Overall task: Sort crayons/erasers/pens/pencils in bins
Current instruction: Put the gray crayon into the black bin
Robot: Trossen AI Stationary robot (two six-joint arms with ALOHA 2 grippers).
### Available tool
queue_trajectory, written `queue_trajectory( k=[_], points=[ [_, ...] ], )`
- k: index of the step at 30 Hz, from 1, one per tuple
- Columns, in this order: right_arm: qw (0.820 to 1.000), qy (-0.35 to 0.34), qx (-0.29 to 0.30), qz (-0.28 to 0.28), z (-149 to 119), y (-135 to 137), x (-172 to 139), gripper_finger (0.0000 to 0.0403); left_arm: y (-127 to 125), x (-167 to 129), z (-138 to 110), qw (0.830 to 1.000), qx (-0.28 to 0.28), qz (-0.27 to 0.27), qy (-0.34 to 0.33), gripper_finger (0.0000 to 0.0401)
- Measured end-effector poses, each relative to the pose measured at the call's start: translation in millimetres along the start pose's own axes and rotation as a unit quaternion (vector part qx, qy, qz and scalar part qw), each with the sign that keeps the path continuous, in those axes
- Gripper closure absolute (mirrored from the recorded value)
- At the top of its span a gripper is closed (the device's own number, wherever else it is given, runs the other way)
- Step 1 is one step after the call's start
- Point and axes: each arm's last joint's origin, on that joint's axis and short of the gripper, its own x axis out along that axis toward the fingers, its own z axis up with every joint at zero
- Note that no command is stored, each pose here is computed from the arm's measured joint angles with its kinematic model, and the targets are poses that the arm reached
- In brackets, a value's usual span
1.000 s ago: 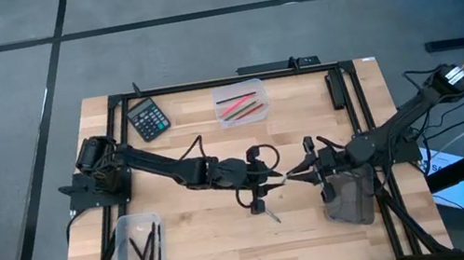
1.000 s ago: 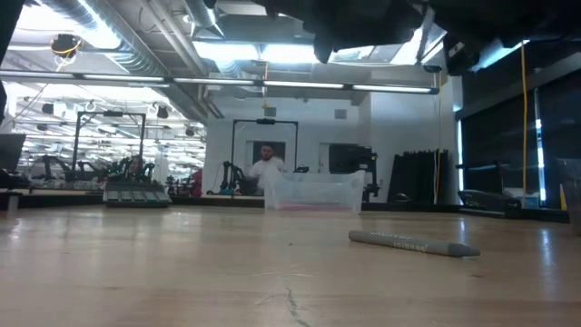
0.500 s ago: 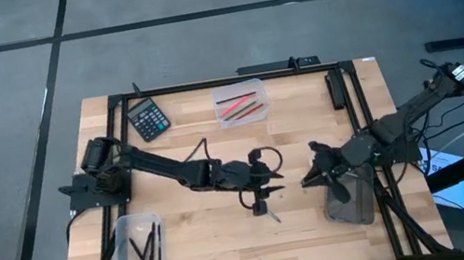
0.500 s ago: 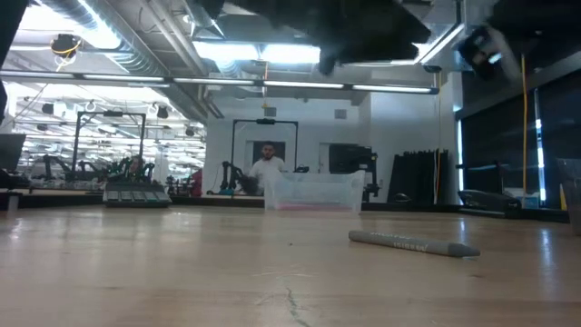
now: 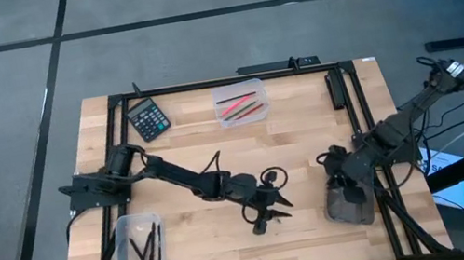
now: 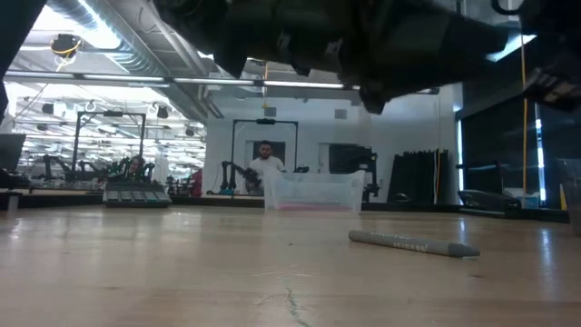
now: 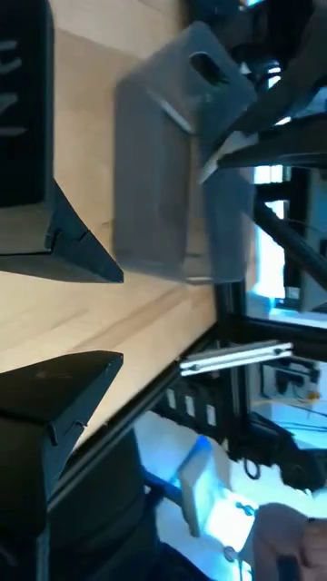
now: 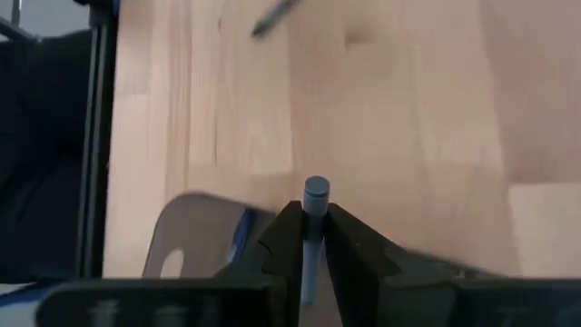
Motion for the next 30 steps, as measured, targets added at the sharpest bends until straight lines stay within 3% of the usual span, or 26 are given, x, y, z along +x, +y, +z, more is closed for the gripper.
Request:
queue_trajectory(
  k=[6,10,13,21,26,30],
  points=[
    [0.999,0.029,0.001,0.023,-10,9,-1,0.0351,2,0,5,1.0,-0.005,0.002,-0.025,0.0277],
    [0.994,0.099,0.027,0.036,-23,12,-2,0.0351,-4,1,3,0.996,-0.088,0.026,-0.025,0.0277],
    [0.99,0.136,0.041,0.024,-31,12,-4,0.0351,-12,2,2,0.996,-0.089,0.021,-0.022,0.0277],
    [0.988,0.146,0.056,0.002,-39,14,-6,0.035,-20,2,-15,0.994,-0.083,0.026,0.068,0.0277],
    [0.988,0.135,0.071,-0.008,-40,14,-6,0.0348,-31,0,-30,0.982,-0.129,0.033,0.137,0.0277],
    [0.989,0.132,0.07,-0.01,-40,14,-6,0.033,-41,-1,-34,0.982,-0.106,0.05,0.151,0.0277]
  ],
)
